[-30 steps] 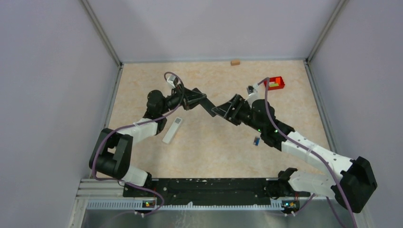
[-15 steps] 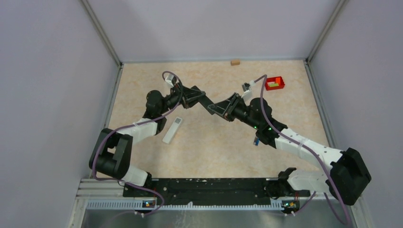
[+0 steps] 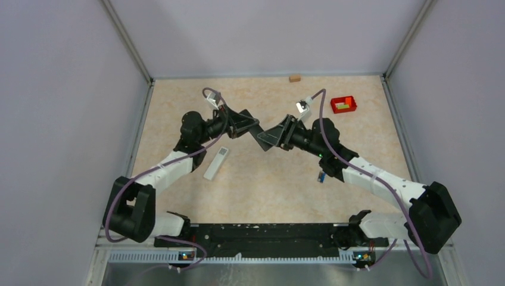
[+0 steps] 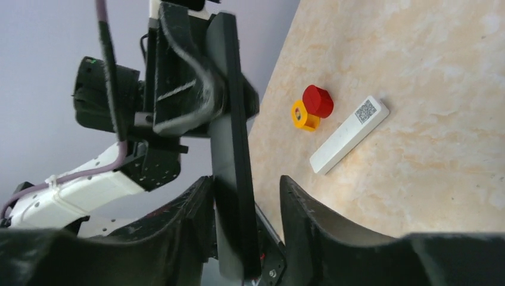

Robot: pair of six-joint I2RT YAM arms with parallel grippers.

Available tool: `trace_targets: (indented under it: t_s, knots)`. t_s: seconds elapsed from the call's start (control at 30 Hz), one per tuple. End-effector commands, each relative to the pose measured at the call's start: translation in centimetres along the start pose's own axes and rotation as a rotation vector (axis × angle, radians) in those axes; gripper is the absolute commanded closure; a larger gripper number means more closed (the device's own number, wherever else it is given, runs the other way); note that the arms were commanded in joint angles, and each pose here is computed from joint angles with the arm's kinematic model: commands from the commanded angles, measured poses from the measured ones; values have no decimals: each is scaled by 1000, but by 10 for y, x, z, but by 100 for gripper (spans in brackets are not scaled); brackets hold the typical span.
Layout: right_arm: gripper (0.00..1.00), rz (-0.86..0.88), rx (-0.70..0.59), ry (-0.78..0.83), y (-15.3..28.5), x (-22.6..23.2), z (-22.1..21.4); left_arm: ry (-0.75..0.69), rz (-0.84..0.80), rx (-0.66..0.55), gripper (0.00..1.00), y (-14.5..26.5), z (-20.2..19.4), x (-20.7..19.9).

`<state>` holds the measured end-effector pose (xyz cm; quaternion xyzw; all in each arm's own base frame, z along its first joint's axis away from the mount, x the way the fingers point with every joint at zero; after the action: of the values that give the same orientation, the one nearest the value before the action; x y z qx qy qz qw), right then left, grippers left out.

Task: Load the batteries into the remote control
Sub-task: Load the battery cover into the remote control.

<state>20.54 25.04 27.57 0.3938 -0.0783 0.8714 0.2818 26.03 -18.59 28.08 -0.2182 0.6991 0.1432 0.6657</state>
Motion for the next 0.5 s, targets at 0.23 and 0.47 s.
trace_targets:
  t_s: [0.23, 0.47]
  knots:
    - [20, 238, 94, 435, 19, 25, 16, -378, -14, 291, 100, 9, -33, -35]
    - [38, 558, 166, 511, 26, 50, 15, -463, -74, 393, 100, 15, -40, -44]
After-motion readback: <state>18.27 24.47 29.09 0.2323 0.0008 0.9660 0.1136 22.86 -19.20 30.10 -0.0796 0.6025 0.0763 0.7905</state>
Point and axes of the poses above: each gripper's point midway between its finger pads, its own y axis back along the fingers, its own x axis along the line the jaws close on, z = x × y, the point moved 9 cm from there along y, back along the fingers, and after that the axes turned 14 degrees about y, right-handed, at the moved point
